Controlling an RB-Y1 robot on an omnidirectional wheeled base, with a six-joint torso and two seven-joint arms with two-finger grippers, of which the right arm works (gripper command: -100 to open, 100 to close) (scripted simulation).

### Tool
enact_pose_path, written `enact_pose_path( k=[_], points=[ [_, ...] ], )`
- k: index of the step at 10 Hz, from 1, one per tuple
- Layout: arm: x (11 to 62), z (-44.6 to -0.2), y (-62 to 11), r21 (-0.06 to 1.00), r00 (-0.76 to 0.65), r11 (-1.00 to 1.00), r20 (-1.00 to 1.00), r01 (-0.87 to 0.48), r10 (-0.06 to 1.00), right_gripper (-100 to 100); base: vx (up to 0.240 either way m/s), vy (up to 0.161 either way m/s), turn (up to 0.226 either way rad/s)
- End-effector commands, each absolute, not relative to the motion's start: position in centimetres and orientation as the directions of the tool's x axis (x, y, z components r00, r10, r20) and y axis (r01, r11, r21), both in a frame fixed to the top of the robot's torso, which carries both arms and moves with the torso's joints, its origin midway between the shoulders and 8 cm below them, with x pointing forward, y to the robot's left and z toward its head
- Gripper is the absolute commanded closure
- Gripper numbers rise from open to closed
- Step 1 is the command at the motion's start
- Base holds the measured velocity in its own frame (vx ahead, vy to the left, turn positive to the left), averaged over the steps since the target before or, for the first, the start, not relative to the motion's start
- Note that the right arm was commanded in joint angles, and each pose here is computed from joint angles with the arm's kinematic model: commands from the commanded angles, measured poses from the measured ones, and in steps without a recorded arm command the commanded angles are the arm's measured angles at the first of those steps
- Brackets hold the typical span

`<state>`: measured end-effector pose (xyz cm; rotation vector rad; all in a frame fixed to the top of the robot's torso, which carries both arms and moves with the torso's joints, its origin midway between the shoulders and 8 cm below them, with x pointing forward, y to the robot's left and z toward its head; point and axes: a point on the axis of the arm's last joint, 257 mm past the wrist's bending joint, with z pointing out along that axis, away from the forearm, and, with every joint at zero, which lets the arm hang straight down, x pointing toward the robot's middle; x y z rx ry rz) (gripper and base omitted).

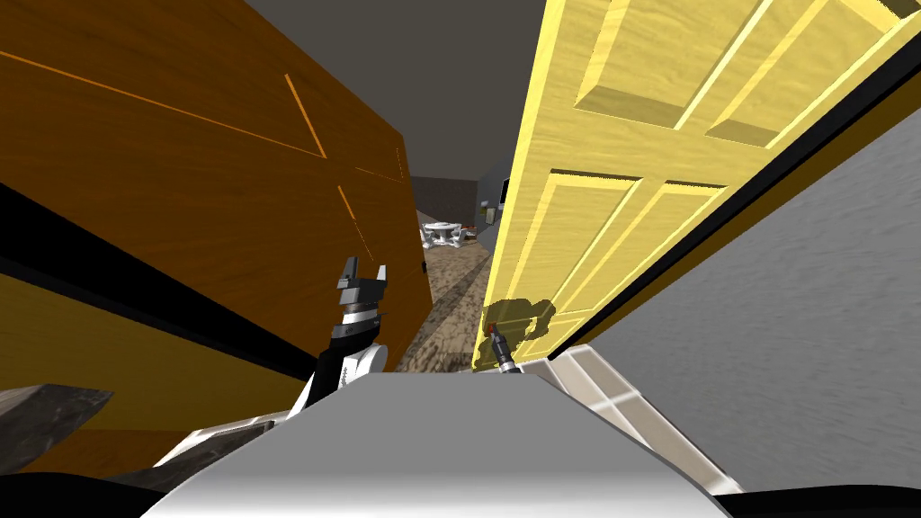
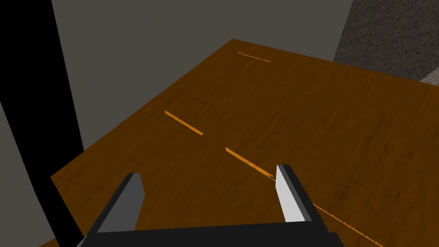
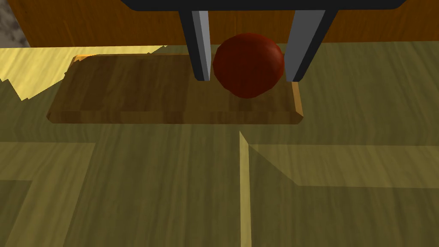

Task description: Push the door open

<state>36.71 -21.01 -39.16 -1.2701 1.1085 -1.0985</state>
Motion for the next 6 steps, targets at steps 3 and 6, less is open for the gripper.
enact_pose_path(
  k=[3, 6],
  points=[
    [36.66, -39.13, -21.0, -1.0, 0.141, 0.007, -0.008, -0.002, -0.99, 100, -0.007, -0.001, -0.002],
    [36.84, -39.21, -20.97, -0.996, 0.137, 0.093, -0.094, -0.014, -0.986, 100, 0.05, 0.01, -0.024]
  ],
)
